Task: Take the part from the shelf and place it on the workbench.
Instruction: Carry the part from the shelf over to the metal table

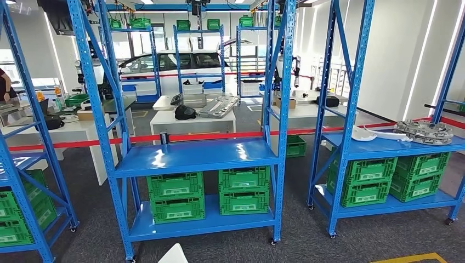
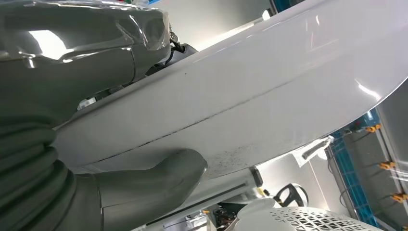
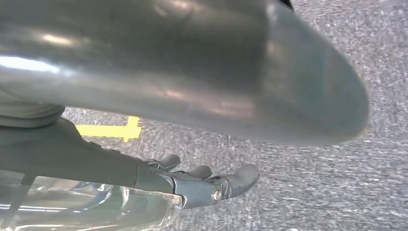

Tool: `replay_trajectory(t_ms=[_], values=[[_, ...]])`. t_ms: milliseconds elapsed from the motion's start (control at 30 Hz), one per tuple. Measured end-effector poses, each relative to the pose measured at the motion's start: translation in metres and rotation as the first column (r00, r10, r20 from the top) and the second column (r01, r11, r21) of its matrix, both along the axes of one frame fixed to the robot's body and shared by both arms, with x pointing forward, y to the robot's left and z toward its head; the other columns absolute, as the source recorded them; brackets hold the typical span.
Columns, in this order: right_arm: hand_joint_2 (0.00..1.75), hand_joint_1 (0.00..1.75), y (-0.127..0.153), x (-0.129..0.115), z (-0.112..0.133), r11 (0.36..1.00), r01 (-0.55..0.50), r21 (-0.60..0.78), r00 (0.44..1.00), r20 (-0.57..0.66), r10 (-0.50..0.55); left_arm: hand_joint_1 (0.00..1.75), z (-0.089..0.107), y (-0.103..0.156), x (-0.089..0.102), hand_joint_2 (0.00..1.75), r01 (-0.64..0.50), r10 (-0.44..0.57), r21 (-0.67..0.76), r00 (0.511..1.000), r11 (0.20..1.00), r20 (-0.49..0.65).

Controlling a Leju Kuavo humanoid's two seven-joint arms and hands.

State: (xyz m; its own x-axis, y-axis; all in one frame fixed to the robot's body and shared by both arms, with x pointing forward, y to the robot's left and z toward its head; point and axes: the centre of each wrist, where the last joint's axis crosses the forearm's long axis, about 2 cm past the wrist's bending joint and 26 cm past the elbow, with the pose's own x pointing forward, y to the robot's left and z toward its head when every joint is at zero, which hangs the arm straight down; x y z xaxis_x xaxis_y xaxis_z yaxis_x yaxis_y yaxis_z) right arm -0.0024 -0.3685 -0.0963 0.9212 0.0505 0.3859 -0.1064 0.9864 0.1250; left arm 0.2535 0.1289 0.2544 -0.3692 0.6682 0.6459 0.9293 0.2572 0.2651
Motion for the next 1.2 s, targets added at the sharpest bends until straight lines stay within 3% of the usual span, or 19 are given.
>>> replay_trajectory(t_ms=[1200], values=[[0.00,0.00,-0.0023,-0.0001,0.0002,0.999,-0.025,-0.021,0.999,-0.030,0.025,1.75,-0.0028,-0.0015,-0.0045,1.75,0.012,-0.012,-0.009,1.000,1.000,-0.020]])
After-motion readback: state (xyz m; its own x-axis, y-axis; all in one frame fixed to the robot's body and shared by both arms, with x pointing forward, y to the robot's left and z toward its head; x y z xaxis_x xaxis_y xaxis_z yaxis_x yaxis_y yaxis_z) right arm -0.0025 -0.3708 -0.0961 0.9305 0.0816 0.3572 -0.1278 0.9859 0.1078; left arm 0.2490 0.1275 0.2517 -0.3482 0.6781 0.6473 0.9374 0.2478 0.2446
